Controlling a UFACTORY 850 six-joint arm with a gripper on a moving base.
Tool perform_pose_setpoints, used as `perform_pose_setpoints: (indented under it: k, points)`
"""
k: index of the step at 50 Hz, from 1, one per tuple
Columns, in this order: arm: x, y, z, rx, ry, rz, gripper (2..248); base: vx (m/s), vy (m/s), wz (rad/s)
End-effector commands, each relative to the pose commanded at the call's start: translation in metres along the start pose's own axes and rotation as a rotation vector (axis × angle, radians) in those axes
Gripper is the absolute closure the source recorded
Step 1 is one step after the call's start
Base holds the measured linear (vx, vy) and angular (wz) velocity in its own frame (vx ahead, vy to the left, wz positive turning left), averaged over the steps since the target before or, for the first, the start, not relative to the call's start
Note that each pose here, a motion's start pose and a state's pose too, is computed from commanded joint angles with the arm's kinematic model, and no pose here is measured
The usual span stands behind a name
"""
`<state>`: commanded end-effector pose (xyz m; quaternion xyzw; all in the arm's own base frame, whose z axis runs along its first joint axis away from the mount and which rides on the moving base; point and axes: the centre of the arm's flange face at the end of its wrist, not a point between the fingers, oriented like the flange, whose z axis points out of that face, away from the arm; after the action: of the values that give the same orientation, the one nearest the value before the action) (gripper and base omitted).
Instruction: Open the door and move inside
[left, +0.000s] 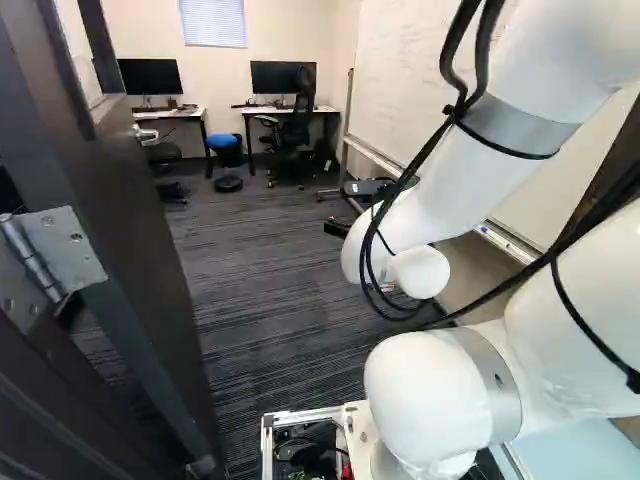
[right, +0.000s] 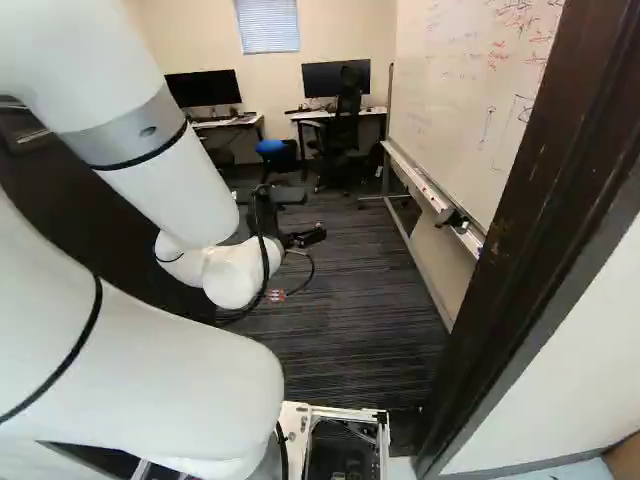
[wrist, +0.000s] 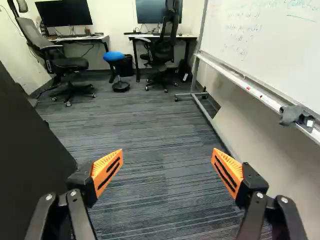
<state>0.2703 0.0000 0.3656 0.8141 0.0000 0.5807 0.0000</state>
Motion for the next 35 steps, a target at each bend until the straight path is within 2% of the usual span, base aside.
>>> perform_pose_setpoints:
  k: [35]
  points:
    - [0.0000, 0.0000, 0.0000, 0.000, 0.000, 0.000, 3, 0.123, -0.002, -0.007]
